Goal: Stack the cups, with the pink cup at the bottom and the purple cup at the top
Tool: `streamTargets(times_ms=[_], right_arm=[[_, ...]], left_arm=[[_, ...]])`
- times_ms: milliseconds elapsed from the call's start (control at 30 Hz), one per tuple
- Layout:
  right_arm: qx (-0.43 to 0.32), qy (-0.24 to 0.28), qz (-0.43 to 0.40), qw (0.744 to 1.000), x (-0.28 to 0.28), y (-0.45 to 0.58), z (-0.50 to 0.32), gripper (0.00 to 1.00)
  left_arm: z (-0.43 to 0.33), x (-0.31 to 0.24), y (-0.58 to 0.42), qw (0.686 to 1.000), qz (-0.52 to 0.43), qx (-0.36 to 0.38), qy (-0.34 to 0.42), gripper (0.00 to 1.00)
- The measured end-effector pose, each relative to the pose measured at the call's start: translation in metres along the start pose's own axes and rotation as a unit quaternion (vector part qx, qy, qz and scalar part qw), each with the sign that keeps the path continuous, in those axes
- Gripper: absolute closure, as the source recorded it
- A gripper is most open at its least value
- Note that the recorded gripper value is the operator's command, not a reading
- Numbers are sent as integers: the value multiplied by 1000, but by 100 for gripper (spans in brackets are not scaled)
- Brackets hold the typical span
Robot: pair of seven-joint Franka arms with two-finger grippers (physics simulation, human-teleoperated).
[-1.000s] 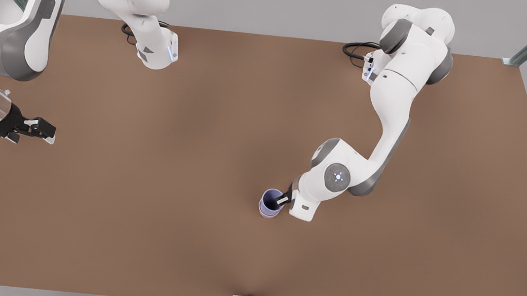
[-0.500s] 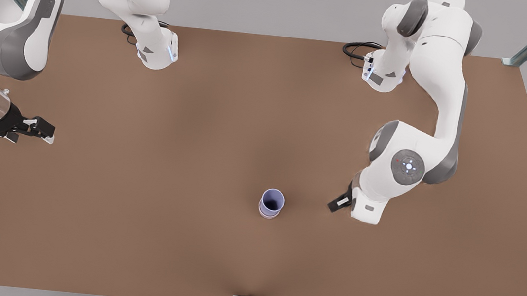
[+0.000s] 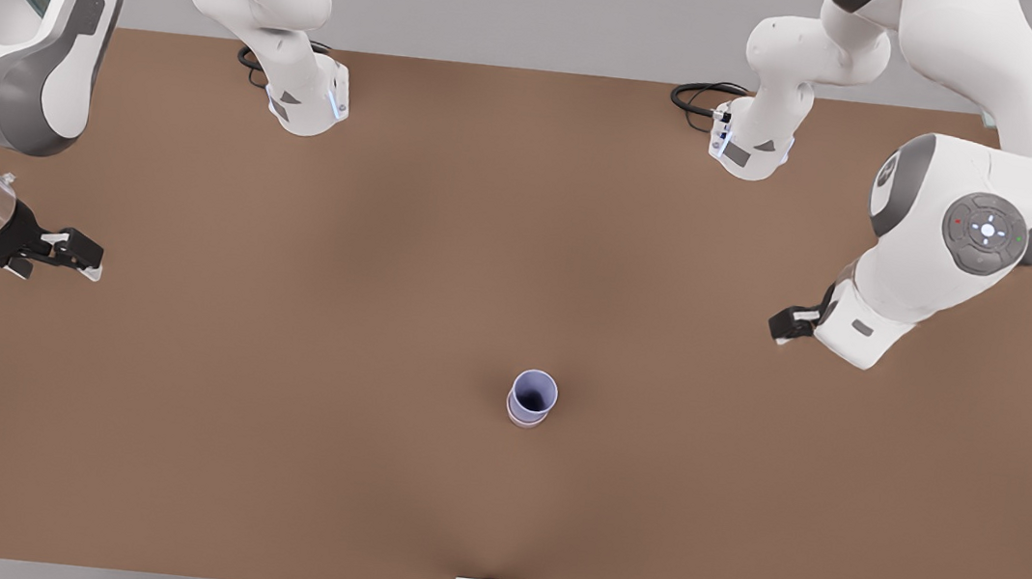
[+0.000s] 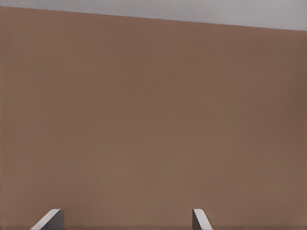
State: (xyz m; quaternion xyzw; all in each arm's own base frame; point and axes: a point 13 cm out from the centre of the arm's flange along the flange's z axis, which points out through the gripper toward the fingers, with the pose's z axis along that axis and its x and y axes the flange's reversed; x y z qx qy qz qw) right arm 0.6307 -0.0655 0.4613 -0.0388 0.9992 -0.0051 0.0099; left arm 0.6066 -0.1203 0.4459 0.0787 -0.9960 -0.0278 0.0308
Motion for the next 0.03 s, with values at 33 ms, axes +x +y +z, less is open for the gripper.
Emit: streamTargets(times_ms=[33], right_arm=[[0, 0, 0, 1000, 0, 0, 0, 0]], left_arm=[[2, 2, 0, 1000, 13, -2, -1, 0]])
